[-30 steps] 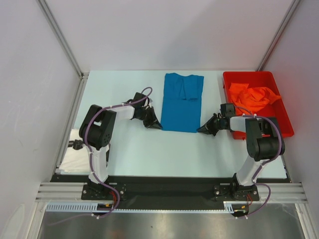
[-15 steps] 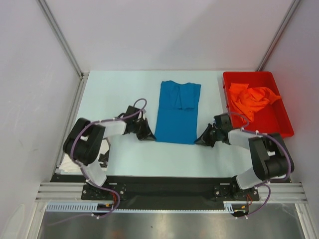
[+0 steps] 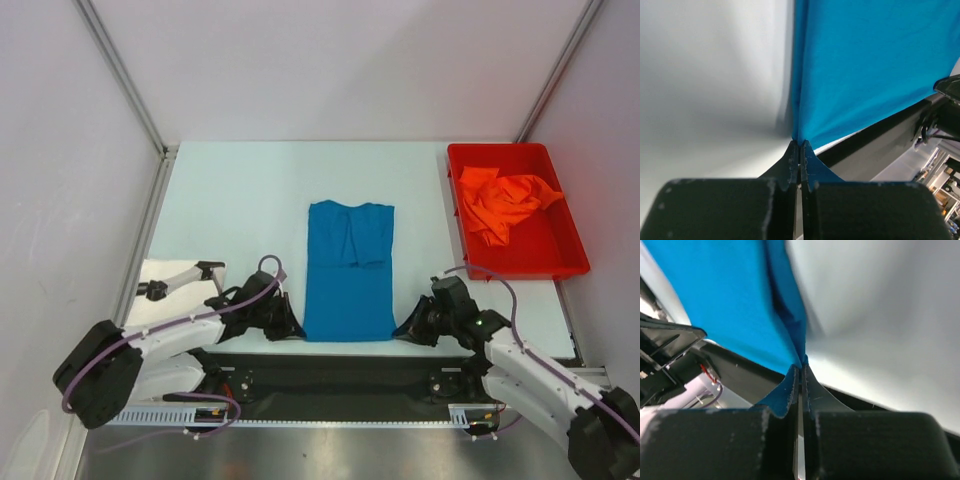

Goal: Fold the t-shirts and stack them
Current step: Fold the tshirt

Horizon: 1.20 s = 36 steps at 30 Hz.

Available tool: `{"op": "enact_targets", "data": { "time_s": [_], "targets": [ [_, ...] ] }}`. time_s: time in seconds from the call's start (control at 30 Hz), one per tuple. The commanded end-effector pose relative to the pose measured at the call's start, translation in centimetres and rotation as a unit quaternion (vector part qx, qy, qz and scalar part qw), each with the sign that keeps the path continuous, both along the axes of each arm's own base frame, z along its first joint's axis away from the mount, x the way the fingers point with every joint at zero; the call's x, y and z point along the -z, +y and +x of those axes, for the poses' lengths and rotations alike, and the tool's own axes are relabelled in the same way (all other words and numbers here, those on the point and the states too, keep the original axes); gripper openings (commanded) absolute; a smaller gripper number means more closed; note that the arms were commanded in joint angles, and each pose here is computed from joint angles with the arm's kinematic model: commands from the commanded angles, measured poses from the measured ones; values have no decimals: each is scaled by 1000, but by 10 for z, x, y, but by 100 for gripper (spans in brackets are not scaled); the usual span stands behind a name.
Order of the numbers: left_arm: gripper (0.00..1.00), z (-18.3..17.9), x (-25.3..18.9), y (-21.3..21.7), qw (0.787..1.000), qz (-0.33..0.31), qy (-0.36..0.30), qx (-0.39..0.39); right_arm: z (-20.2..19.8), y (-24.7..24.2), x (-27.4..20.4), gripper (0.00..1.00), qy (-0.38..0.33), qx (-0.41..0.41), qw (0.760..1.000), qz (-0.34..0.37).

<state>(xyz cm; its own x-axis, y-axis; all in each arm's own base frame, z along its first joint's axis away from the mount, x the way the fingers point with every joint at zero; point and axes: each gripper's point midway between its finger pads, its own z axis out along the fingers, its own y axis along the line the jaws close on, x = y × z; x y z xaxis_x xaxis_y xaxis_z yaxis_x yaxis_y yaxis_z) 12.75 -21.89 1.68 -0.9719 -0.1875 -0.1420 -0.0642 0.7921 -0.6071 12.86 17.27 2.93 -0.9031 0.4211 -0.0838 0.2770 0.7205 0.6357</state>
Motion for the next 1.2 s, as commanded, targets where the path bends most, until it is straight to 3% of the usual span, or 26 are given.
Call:
{"op": "enact_targets", "data": {
  "time_s": [0.0,0.23,0.47,0.67,0.97,1.17],
  "targets": [
    [0,-8,4,13,999,30,8,-40,-20,-17,10,0,33,35,998,-38],
    [0,23,-16,0,999,35,-9,-36,12,-7,-10,0,-12,10,999,-49],
    [0,125,-69,-13,997,21,-65,-46,93,-11,-45,0,-53,8,997,-56],
    [0,197,-77,-23,997,30,-64,-35,168,-13,-55,0,-55,-1,997,-47],
    [0,284,-92,-22,995,6,-80,-62,278,-5,-74,0,-79,-9,996,-34],
    [0,328,-99,-33,993,-23,-103,-58,324,-4,-76,0,-82,-2,996,-18]
  ]
}}
